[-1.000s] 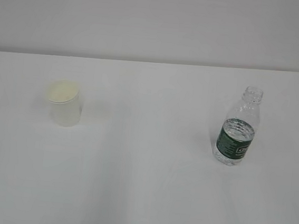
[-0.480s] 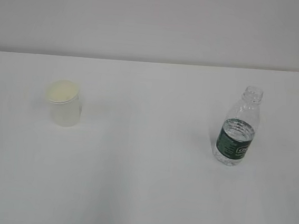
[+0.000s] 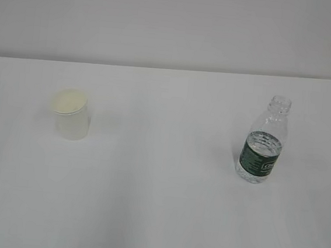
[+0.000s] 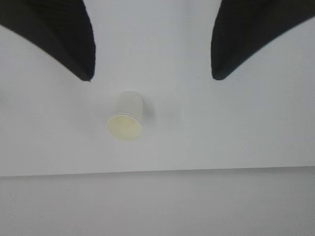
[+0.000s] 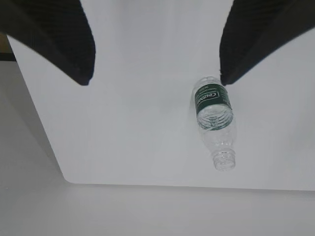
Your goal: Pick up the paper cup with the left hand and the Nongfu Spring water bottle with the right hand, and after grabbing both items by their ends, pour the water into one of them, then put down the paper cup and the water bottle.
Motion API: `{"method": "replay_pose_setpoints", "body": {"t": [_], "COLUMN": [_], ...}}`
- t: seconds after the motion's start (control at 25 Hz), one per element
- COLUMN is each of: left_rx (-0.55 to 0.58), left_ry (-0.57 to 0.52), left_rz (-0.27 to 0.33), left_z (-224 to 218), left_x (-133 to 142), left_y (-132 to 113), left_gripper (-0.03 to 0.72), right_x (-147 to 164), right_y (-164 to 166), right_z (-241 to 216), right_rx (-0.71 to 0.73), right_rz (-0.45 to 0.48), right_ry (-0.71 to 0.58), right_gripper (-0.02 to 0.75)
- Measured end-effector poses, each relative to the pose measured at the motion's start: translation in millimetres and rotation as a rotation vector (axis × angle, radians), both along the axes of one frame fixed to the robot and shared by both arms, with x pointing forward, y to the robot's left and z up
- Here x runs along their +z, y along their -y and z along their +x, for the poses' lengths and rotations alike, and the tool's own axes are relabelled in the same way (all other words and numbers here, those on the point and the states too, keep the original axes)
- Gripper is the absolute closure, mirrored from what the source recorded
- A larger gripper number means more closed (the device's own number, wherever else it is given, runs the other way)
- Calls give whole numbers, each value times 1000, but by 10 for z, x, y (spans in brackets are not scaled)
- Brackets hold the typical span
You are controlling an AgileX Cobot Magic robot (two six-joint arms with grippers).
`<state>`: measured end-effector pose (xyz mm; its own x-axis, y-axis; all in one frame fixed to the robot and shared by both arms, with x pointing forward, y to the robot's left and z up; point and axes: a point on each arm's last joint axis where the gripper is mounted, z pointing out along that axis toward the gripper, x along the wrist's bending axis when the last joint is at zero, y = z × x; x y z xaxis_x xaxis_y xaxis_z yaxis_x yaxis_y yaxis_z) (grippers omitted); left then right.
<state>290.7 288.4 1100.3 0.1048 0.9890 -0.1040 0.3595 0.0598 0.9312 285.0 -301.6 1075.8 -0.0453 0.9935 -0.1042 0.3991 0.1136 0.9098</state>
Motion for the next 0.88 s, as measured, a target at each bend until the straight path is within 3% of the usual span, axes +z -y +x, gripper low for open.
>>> {"method": "replay_pose_setpoints", "body": {"t": [0.56, 0.88], "left_rx": [23, 30], "left_ry": [67, 28], "left_rz": [3, 7], "left_z": [102, 235], "left_x": [67, 44], "left_y": [-22, -32], "left_gripper": [165, 165], "right_x": [40, 49], "right_y": [-27, -46], "right_z": [223, 373], "right_rx": [18, 26], "right_rz": [-14, -15], "right_ry": [16, 21], "right_gripper": [150, 150]}}
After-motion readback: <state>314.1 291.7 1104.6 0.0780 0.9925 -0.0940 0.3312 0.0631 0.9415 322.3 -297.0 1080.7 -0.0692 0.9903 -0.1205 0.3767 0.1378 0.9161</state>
